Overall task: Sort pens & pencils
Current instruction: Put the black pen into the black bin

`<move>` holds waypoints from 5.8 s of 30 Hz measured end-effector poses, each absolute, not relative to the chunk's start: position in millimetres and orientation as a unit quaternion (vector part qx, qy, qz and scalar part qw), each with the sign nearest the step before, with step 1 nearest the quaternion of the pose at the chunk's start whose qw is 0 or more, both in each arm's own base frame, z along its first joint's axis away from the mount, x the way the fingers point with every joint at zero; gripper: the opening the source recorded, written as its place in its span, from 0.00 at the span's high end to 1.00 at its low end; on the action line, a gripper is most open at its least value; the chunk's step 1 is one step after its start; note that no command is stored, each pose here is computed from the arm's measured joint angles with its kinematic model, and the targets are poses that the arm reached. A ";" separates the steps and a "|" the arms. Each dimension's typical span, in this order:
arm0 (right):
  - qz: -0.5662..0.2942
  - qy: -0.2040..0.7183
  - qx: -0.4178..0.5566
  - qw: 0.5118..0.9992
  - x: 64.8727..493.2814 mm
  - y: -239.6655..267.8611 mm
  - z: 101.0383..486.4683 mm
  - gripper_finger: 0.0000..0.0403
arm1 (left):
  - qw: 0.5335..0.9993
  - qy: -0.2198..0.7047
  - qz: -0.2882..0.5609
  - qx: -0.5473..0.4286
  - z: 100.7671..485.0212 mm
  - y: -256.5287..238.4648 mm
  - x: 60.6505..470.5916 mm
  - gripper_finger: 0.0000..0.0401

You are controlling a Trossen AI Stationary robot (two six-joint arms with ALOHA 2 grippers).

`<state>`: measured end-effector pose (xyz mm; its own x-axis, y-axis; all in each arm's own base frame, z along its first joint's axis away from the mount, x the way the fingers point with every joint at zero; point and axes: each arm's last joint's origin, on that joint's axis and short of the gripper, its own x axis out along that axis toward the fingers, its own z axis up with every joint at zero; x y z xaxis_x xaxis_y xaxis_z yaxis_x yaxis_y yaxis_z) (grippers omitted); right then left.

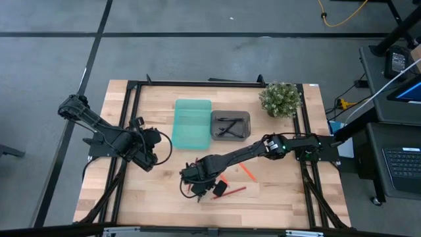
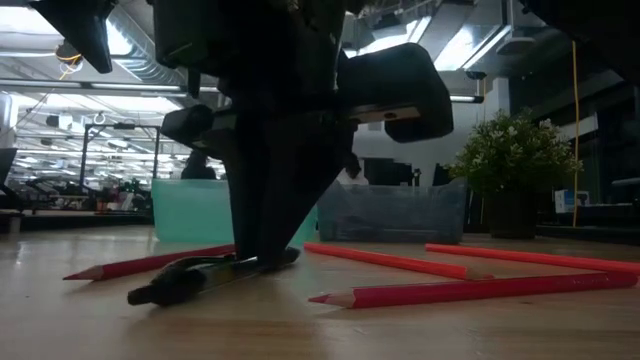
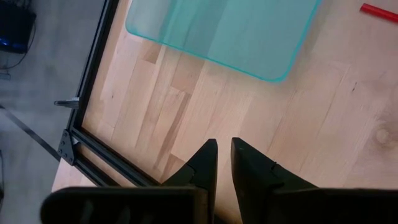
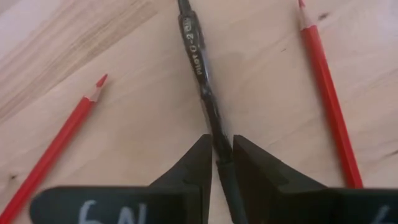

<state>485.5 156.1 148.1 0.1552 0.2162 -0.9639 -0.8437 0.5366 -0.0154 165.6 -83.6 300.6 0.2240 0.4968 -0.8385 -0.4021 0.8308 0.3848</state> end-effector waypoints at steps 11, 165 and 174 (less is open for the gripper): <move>0.392 0.531 -0.273 0.700 479.2 154.4 119.8 0.83 | 0.781 0.552 0.288 0.043 300.6 -83.6 165.6 0.90; -0.075 0.556 -0.030 0.827 327.7 -72.5 190.7 0.85 | 0.794 0.536 0.287 0.012 300.3 -91.4 164.8 0.90; -0.069 0.550 -0.028 0.832 328.8 -72.3 191.2 0.84 | 0.794 0.536 0.287 0.012 300.3 -91.4 164.8 0.90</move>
<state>328.8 -72.3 191.2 0.3847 -0.1456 -0.9115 0.0843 0.9889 -0.1224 164.8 -91.4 300.3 0.2604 0.4685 -0.8442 -0.4421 0.8352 0.3272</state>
